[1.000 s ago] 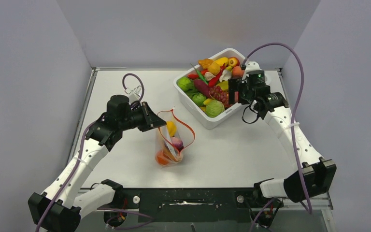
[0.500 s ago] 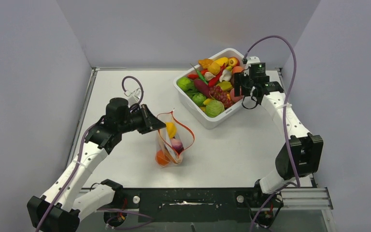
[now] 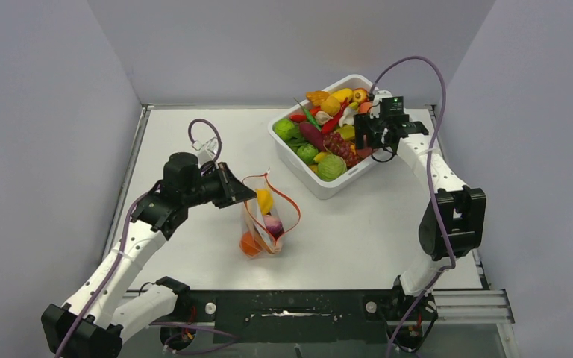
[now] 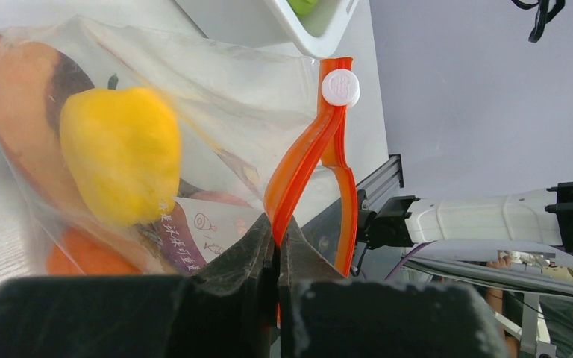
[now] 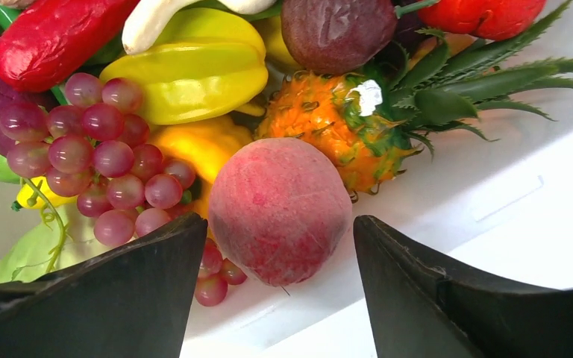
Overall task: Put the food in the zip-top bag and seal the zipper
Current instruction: Pick up the fake fruit from the bin.
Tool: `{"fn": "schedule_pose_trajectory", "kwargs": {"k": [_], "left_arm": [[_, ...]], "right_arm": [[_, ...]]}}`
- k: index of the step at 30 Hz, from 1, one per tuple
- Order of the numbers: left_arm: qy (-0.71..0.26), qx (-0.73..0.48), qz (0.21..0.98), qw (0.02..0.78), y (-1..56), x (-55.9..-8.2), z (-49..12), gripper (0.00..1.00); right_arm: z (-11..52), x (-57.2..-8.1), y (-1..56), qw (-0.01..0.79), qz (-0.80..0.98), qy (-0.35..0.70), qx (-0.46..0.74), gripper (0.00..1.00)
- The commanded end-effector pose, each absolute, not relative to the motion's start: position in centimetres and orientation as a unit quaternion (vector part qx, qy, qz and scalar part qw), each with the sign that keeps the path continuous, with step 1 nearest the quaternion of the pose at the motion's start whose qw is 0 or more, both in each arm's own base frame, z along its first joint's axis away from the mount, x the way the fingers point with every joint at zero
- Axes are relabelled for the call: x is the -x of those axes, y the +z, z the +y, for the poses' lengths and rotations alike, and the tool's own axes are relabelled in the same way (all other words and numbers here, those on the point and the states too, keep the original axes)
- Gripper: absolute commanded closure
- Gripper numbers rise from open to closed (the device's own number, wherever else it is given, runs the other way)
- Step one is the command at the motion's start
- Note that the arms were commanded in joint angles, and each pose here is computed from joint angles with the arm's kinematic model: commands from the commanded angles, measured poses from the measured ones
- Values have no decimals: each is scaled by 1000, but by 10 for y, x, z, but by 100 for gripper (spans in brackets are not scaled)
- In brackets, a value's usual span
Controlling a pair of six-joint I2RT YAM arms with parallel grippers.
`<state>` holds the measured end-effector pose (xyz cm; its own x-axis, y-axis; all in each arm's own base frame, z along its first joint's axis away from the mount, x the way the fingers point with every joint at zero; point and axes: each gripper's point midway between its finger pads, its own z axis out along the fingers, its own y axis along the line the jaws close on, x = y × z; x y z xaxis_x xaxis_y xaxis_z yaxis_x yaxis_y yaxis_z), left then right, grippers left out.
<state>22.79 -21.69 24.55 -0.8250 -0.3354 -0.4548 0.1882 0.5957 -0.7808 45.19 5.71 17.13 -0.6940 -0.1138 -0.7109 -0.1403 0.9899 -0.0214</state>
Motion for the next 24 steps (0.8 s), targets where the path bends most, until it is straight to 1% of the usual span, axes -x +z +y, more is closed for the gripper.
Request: {"fn": "schedule_pose_trajectory", "kwargs": {"k": [1, 6, 10, 12, 24], "left_arm": [[-477, 19, 813, 333, 275, -229, -221, 100], [-476, 20, 813, 335, 276, -229, -221, 100], [-477, 19, 812, 335, 277, -228, -220, 100], [-479, 19, 810, 337, 279, -227, -220, 100], [-474, 23, 813, 338, 277, -227, -218, 100]], "right_arm": [[64, -467, 190, 414, 906, 33, 82, 26], [66, -465, 183, 404, 910, 39, 84, 29], [65, -464, 180, 402, 911, 34, 84, 36], [63, -464, 180, 401, 912, 31, 83, 42], [66, -444, 197, 409, 909, 13, 83, 59]]}}
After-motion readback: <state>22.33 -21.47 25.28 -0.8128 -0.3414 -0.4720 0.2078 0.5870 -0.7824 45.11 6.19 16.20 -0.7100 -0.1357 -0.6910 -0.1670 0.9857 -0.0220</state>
